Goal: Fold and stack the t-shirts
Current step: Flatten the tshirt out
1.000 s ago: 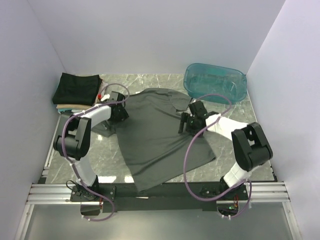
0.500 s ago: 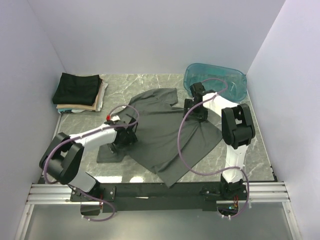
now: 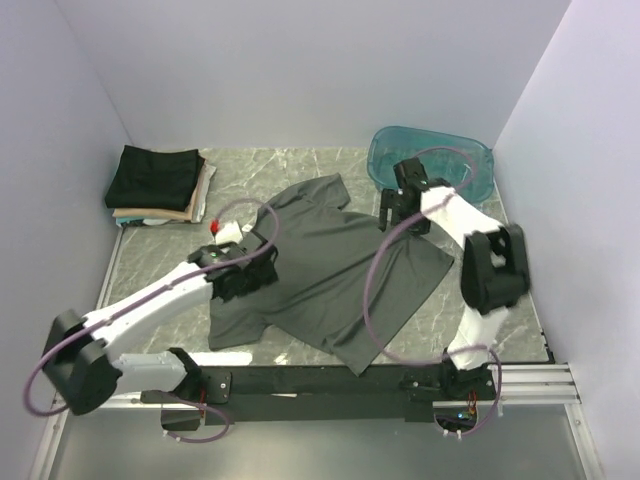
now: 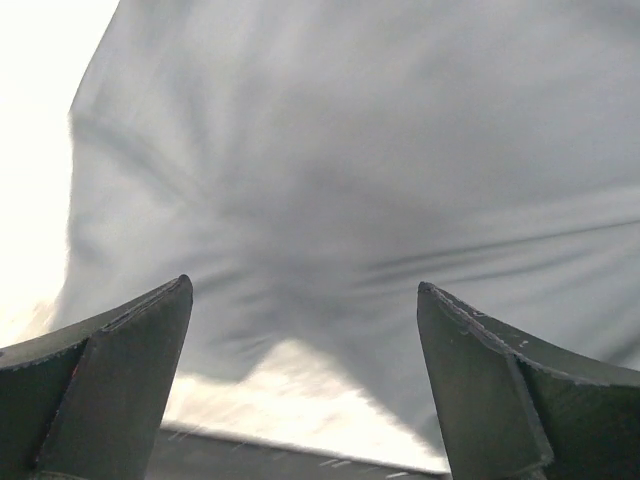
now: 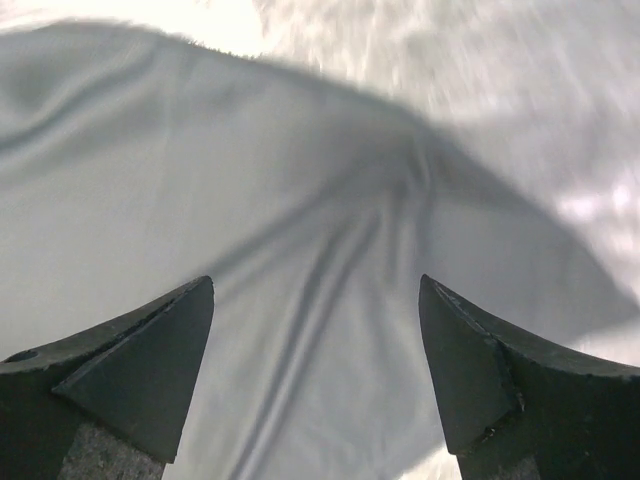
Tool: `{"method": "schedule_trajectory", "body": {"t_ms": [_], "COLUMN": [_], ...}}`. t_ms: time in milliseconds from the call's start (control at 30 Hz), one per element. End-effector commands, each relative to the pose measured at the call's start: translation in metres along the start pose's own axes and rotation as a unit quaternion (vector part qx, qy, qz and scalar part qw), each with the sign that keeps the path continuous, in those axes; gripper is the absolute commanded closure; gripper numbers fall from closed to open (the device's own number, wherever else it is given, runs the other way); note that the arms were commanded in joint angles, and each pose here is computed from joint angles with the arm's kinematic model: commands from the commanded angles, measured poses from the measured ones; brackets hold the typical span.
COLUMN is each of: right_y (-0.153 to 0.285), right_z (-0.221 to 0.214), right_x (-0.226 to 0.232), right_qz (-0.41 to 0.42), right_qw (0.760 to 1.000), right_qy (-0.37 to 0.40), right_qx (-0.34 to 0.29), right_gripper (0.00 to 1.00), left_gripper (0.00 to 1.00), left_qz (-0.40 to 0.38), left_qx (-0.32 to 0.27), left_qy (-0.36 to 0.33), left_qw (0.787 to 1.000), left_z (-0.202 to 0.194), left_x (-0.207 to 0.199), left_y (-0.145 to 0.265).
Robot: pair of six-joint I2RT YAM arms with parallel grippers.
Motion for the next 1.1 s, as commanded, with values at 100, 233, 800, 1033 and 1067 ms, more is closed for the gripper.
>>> {"method": "schedule_trajectory", "body": {"t_ms": [100,233,800,1033,1067], "right_y": [0.059,0.054,-0.004,-0.021,-0.022], "right_z": [-0.032,-0.084,-0.091,-0.065,-0.058], "right_x": [-0.007,-0.024,-0.069,-0.061,-0.06], "right_qz": [0.088,0.11,-0.048,-0.076,-0.082], "right_qw": [0.99,0.989,0.997,0.996,0.996], "right_qy": [-0.08,-0.097,-0.06,-0.013,-0.009], "right_qx": [-0.072,-0.036,0.018,0.039,0.036], "right_gripper": [0.1,0.1,0.08,0.07,0.07], "left_gripper": [0.0,0.01,0.01,0.01,0.01], "left_qz": [-0.085,-0.072,0.06,0.098,0.109], "left_qx": [-0.157,-0.149,-0.023,0.023,0.031], "left_qy": [0.016,-0.009,-0.015,0.018,0.023], "left_qw": [0.984,0.986,0.998,0.995,0.993], "left_z": [0.101,0.137,0.161,0.146,0.141], "left_x": [-0.044,-0.073,-0.055,-0.008,-0.001], "left_y": [0.027,-0.007,-0.171,-0.192,-0.192]}}
Point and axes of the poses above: each gripper's point midway between its finger pads, its own y axis back along the fingers, its own x axis along the line the jaws close on, z = x × y, the point moved 2 cm from there along y, back along the fingers, and after that the axes turned 12 degrees about -y, right-handed, at the moved point
